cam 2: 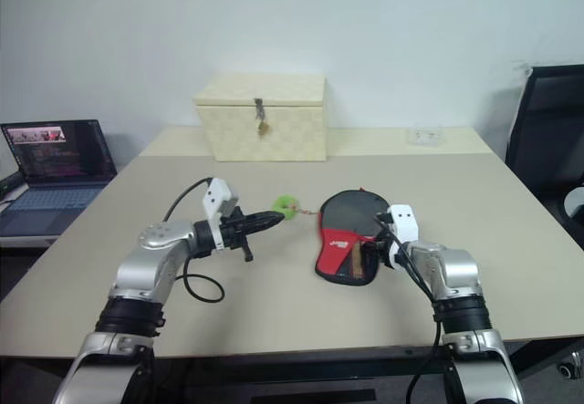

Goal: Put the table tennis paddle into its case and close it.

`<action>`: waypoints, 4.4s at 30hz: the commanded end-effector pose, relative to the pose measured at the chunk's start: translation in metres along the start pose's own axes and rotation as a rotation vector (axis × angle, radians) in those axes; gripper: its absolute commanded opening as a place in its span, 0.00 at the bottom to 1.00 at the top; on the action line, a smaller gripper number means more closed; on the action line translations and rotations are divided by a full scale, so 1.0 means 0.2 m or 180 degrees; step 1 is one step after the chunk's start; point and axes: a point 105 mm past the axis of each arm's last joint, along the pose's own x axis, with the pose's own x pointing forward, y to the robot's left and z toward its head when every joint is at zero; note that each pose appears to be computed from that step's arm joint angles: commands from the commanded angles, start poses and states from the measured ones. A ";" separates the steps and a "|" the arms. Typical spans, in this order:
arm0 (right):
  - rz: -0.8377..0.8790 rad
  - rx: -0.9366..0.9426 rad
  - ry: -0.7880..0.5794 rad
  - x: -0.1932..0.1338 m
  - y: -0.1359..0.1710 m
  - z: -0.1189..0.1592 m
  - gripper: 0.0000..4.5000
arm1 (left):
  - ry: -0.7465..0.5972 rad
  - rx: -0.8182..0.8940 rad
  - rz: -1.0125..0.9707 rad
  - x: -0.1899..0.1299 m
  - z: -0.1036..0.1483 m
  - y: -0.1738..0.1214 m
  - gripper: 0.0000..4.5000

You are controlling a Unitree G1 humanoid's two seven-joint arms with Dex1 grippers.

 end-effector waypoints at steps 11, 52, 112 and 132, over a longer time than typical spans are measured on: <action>0.1119 0.0010 0.0076 0.02 0.34 0.05 0.00 | 0.0158 -0.0159 -0.0523 -0.22 -0.01 -0.14 0.00; 0.1074 0.0130 0.0183 -0.27 0.58 -0.23 0.06 | 0.0390 -0.0339 -0.0782 -0.33 -0.07 -0.28 0.00; 0.1341 -0.1244 -0.0409 0.03 0.72 -0.03 1.00 | 0.0605 -0.0269 0.1381 -0.14 -0.21 0.36 0.80; 0.1193 -0.1260 -0.0683 0.01 0.73 0.07 1.00 | 0.1171 -0.0658 0.1203 0.04 -0.42 0.32 0.85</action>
